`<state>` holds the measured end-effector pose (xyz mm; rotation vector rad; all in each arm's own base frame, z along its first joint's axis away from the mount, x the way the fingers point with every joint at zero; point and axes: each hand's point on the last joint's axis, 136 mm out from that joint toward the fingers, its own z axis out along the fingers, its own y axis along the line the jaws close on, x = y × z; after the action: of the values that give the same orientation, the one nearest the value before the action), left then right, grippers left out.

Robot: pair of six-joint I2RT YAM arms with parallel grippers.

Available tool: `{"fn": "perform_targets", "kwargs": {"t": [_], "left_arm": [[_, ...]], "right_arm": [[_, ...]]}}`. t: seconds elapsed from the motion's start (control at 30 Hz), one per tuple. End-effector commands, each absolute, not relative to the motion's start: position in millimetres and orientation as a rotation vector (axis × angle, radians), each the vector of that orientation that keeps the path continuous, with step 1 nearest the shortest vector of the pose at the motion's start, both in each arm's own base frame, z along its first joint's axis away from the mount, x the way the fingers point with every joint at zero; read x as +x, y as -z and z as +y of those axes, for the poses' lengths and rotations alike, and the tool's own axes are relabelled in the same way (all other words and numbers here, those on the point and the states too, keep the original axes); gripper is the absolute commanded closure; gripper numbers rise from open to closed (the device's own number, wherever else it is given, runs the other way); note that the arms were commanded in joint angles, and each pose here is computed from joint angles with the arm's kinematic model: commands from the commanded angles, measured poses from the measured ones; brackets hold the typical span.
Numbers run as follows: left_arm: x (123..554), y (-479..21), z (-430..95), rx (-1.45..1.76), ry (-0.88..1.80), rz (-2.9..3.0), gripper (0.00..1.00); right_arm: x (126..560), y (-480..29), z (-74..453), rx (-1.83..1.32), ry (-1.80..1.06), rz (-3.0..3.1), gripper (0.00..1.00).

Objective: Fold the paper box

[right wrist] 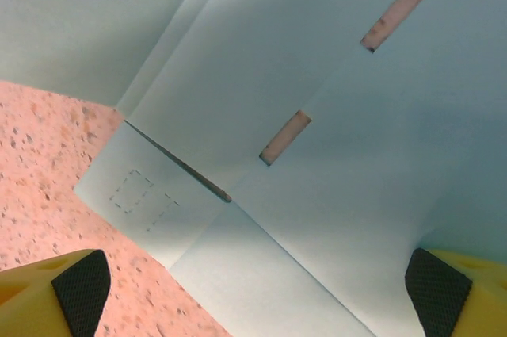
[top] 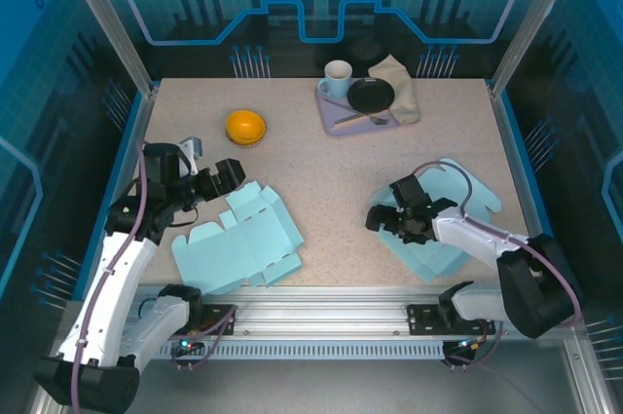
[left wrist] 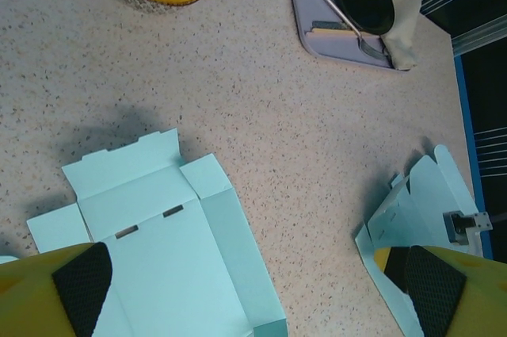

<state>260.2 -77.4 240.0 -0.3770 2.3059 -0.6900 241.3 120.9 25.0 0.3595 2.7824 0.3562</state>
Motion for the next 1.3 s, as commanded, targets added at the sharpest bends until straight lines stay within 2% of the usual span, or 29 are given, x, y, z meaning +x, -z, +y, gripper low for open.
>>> {"fn": "perform_targets", "kwargs": {"t": [0.0, 0.23, 0.4, 0.47, 0.6, 0.63, 0.7, 0.73, 0.8, 0.87, 0.97, 1.17, 1.27], "left_arm": [[255, -229, -88, -0.393, 0.755, 2.342, 0.01], [250, -226, -105, -0.353, 0.768, 2.36, 0.01], [245, -226, -111, -0.324, 0.764, 2.374, 0.01], [242, -229, -107, -0.309, 0.733, 2.371, 0.01], [239, -243, -97, -0.242, 0.641, 2.348, 0.01], [239, -245, -95, -0.226, 0.621, 2.346, 0.01], [239, -248, -94, -0.201, 0.601, 2.338, 0.01], [239, -248, -94, -0.192, 0.603, 2.334, 0.01], [240, -247, -97, -0.184, 0.618, 2.328, 0.01], [240, -244, -101, -0.168, 0.646, 2.321, 0.01], [240, -241, -105, -0.144, 0.667, 2.323, 0.01], [234, -237, -97, -0.127, 0.611, 2.33, 0.01], [231, -232, -96, -0.138, 0.614, 2.326, 0.01]], "right_arm": [[265, -31, 152, 0.403, -0.523, 2.723, 0.0], [318, -32, 194, 0.4, -0.588, 2.678, 0.0], [364, -88, 210, 0.269, -0.6, 2.555, 0.0], [376, -122, 205, 0.119, -0.519, 2.517, 0.01], [392, -178, 193, -0.249, -0.323, 2.431, 0.09], [395, -194, 192, -0.386, -0.274, 2.386, 0.12], [399, -217, 194, -0.673, -0.17, 2.275, 0.13], [398, -223, 199, -0.86, -0.126, 2.192, 0.18], [397, -225, 205, -1.158, -0.054, 2.05, 0.22], [386, -215, 212, -1.499, -0.052, 1.886, 0.34], [376, -194, 212, -1.865, -0.048, 1.688, 0.36], [428, -169, 197, -1.966, 0.039, 1.669, 0.38], [439, -145, 188, -2.041, 0.033, 1.697, 0.38]]}}
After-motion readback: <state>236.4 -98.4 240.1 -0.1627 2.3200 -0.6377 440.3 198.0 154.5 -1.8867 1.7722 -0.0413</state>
